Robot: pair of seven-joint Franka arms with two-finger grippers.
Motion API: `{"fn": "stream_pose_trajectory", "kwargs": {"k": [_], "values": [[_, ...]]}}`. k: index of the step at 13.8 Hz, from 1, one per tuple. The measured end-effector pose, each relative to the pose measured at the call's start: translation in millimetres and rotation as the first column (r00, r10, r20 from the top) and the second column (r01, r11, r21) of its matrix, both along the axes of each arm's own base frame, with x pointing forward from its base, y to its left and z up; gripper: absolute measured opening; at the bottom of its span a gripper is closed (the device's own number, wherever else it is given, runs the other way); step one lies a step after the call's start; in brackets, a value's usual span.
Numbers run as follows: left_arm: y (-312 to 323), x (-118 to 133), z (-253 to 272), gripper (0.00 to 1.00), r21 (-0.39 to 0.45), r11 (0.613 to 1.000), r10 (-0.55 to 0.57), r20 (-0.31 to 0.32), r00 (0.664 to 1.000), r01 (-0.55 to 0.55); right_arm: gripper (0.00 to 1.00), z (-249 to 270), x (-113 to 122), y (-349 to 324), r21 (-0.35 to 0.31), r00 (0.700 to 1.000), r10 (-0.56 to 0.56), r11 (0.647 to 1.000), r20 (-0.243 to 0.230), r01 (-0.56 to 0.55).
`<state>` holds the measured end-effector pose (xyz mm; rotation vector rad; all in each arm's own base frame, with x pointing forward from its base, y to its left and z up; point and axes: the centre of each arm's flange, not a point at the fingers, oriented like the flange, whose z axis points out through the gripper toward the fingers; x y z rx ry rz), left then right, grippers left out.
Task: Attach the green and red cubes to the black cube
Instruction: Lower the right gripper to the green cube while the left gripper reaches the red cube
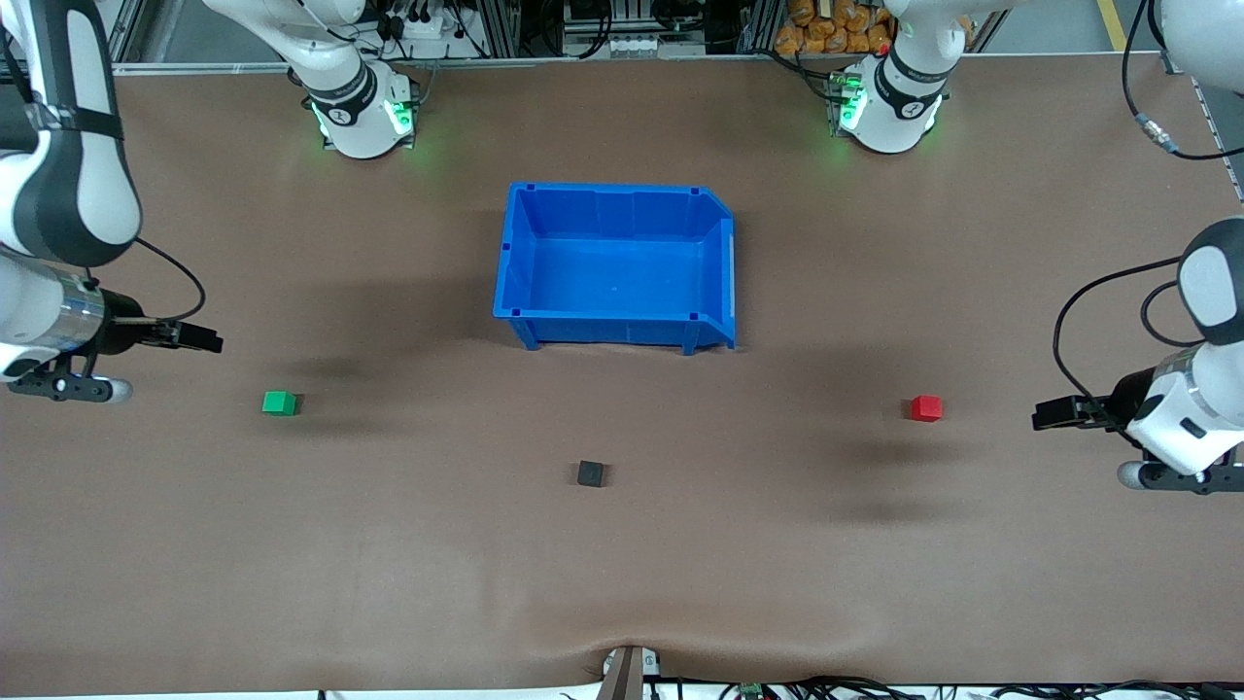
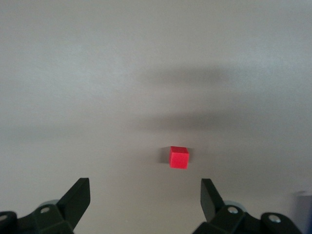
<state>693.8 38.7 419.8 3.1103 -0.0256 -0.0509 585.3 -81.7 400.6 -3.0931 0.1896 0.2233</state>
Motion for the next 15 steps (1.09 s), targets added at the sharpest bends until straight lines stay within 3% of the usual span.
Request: {"fn": "stream_pose_trajectory", "kwargs": {"k": [2,4,8,12,15], "values": [[-1,2,-26,1.00,-0.018,0.999,0.051,-0.040,0.998,-0.051,1.00,-24,-1,4,-0.005,1.000,0.004,1.000,0.027,-0.004],[-3,4,-61,1.00,-0.032,0.996,0.075,-0.092,0.993,-0.078,1.00,-49,-2,11,-0.005,1.000,0.016,1.000,0.014,-0.016],[-26,5,-104,1.00,-0.054,0.996,0.057,-0.157,0.986,-0.066,1.00,-84,5,12,-0.008,1.000,0.019,1.000,0.018,-0.019],[-47,-7,-177,1.00,-0.135,0.986,0.058,-0.281,0.958,-0.100,1.00,-130,13,11,-0.013,0.999,0.018,1.000,0.033,-0.018],[-57,-12,-212,1.00,-0.119,0.990,0.035,-0.315,0.948,-0.077,1.00,-161,16,13,-0.015,0.999,0.023,1.000,0.032,-0.023]]}}
